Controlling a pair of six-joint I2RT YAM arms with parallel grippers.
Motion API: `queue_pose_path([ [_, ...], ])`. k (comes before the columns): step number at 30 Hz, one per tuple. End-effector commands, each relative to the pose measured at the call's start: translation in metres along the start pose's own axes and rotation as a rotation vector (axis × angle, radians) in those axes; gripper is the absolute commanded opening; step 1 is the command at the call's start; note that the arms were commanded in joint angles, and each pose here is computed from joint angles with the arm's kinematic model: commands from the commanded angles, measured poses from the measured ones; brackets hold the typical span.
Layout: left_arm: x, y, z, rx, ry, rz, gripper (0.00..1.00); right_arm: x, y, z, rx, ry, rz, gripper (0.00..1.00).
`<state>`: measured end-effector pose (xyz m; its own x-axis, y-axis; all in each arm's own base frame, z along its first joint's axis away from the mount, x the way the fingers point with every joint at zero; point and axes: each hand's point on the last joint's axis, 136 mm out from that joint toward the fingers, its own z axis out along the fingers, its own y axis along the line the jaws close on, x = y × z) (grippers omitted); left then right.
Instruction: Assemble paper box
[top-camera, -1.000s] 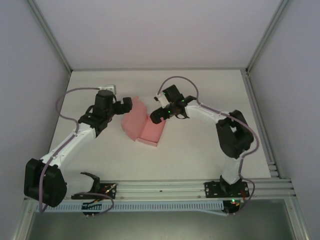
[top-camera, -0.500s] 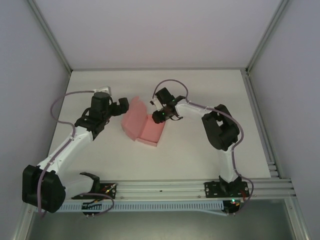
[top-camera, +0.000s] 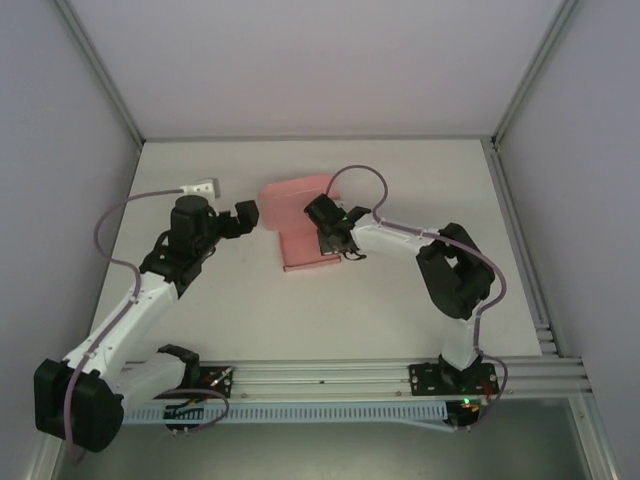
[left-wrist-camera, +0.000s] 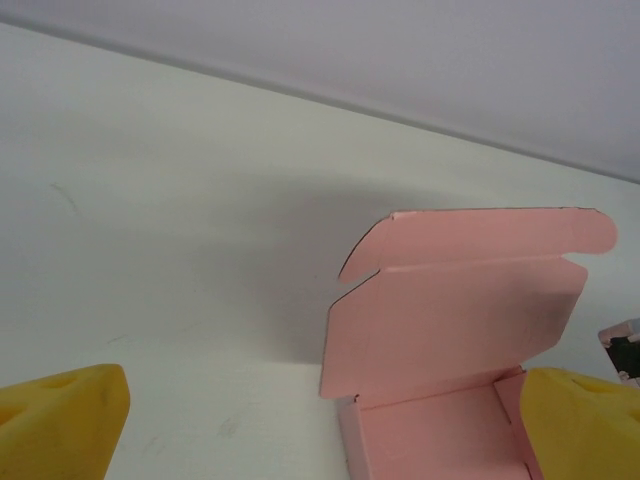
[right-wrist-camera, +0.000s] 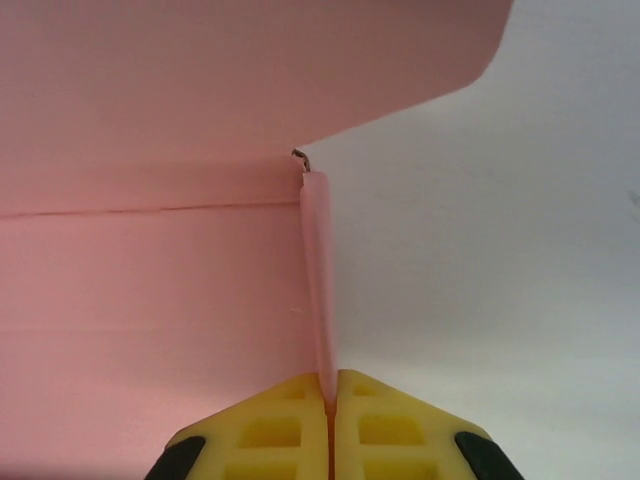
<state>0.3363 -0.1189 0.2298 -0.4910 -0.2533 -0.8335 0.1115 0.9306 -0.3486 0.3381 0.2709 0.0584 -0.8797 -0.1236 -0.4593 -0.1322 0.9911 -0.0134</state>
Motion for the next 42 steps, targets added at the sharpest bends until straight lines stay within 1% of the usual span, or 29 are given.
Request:
queue_pose_path([
  [1,-0.002,-0.008,0.002,0.051,-0.004,0.03,1.0,0.012,-0.019,-0.008,0.074,-0.001,0.129,0.03],
  [4,0.003,-0.012,0.008,0.068,0.028,0.041,1.0,0.019,-0.015,-0.006,0.039,0.01,0.142,0.07],
  [7,0.01,-0.01,0.017,0.059,0.061,0.051,1.0,0.016,-0.016,-0.01,0.034,-0.012,0.125,0.22],
  [9,0.014,-0.011,0.022,0.064,0.087,0.069,1.0,0.008,-0.02,-0.02,0.038,-0.055,0.112,0.41],
  [10,0.015,-0.012,0.025,0.065,0.098,0.075,1.0,0.002,-0.022,-0.028,0.037,-0.083,0.103,0.46],
  [12,0.018,-0.017,0.031,0.089,0.125,0.107,1.0,-0.013,-0.026,-0.047,0.026,-0.149,0.081,0.62],
  [14,0.018,-0.024,0.039,0.12,0.144,0.143,1.0,-0.029,-0.035,-0.064,0.013,-0.217,0.068,0.69],
  [15,0.018,-0.027,0.043,0.138,0.152,0.164,1.0,-0.037,-0.04,-0.071,0.0,-0.247,0.063,0.77],
  [16,0.018,-0.029,0.049,0.145,0.154,0.177,1.0,-0.045,-0.044,-0.075,-0.02,-0.272,0.059,0.9],
  [17,0.02,-0.028,0.058,0.135,0.168,0.181,1.0,-0.054,-0.048,-0.078,-0.057,-0.29,0.055,1.0],
  [19,0.02,-0.03,0.072,0.142,0.201,0.196,1.0,-0.07,-0.053,-0.079,-0.152,-0.305,0.045,1.0],
  [20,0.024,-0.033,0.081,0.163,0.225,0.217,1.0,-0.079,-0.049,-0.081,-0.236,-0.309,0.017,1.0],
  [22,0.026,-0.041,0.096,0.207,0.252,0.247,1.0,-0.093,-0.043,-0.082,-0.349,-0.328,-0.068,1.0],
  [25,0.035,-0.045,0.118,0.249,0.294,0.301,1.0,-0.105,-0.041,-0.07,-0.386,-0.344,-0.217,1.0],
  [28,0.045,-0.053,0.131,0.318,0.336,0.341,1.0,-0.102,-0.039,-0.049,-0.405,-0.272,-0.32,1.0],
  [30,0.049,-0.056,0.136,0.352,0.36,0.358,1.0,-0.104,-0.042,-0.04,-0.404,-0.224,-0.322,0.98],
  [33,0.053,-0.056,0.14,0.363,0.388,0.383,0.98,-0.105,-0.042,-0.037,-0.439,-0.202,-0.32,0.86],
  [36,0.06,-0.063,0.137,0.422,0.408,0.398,0.95,-0.097,-0.038,-0.033,-0.491,-0.175,-0.339,0.74],
  [37,0.063,-0.066,0.136,0.451,0.412,0.425,0.93,-0.093,-0.034,-0.033,-0.516,-0.168,-0.352,0.71],
  [38,0.065,-0.067,0.134,0.468,0.418,0.432,0.89,-0.09,-0.032,-0.033,-0.533,-0.16,-0.356,0.69],
  [40,0.066,-0.068,0.133,0.478,0.421,0.439,0.77,-0.087,-0.03,-0.033,-0.548,-0.145,-0.354,0.54],
  [41,0.066,-0.069,0.132,0.479,0.422,0.441,0.72,-0.087,-0.031,-0.032,-0.54,-0.141,-0.351,0.53],
  [42,0.068,-0.068,0.133,0.477,0.428,0.439,0.66,-0.087,-0.033,-0.031,-0.53,-0.139,-0.347,0.49],
])
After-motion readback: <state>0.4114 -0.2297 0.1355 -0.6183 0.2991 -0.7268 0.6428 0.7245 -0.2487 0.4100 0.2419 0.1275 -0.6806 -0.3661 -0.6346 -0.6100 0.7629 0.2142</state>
